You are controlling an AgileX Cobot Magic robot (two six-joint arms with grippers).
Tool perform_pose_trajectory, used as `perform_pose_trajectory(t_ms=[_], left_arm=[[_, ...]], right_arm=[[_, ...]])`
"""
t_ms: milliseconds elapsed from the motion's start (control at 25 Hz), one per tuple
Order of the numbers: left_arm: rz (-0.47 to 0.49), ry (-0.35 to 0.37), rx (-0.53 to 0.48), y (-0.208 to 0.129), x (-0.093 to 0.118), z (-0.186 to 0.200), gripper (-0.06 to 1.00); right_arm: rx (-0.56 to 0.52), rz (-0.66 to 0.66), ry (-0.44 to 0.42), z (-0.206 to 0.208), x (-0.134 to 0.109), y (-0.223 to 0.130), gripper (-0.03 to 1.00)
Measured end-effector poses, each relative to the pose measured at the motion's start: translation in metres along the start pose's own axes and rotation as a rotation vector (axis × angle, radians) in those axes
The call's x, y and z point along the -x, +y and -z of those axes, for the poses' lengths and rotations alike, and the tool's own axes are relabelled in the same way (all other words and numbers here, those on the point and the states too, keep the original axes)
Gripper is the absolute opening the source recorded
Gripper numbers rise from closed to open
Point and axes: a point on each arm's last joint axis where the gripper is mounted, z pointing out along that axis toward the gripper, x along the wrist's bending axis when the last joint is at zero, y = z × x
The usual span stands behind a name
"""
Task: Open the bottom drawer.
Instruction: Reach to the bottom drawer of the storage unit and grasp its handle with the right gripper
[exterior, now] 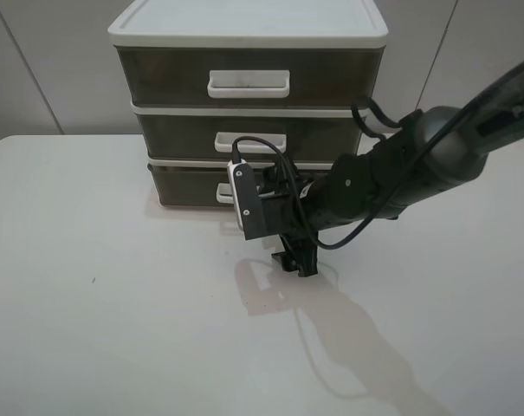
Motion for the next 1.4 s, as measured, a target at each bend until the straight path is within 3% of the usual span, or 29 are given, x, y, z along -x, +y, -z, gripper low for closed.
perform_pose_trajectory(t_ms=[800,960,1240,1400], left_arm=[[0.000,0.000,0.000,0.0000,0.0000,0.0000,0.72],[0.000,0.000,0.000,0.0000,0.0000,0.0000,0.72],[0.000,0.000,0.000,0.0000,0.0000,0.0000,0.72],[0.000,0.000,0.000,0.0000,0.0000,0.0000,0.72]], right_arm=[[-0.012,-0.039,-0.008,-0.0038,-0.0015,-0.0016,0.79],[-0.015,-0.039,-0.007,-0.0054,-0.0024,-0.0021,0.62],[-0.021,-0.043,-0.053,-0.0052,0.0026,-0.0025,0.22],[-0.022,-0.044,-0.070,-0.0041,0.0047,-0.0025,0.11]])
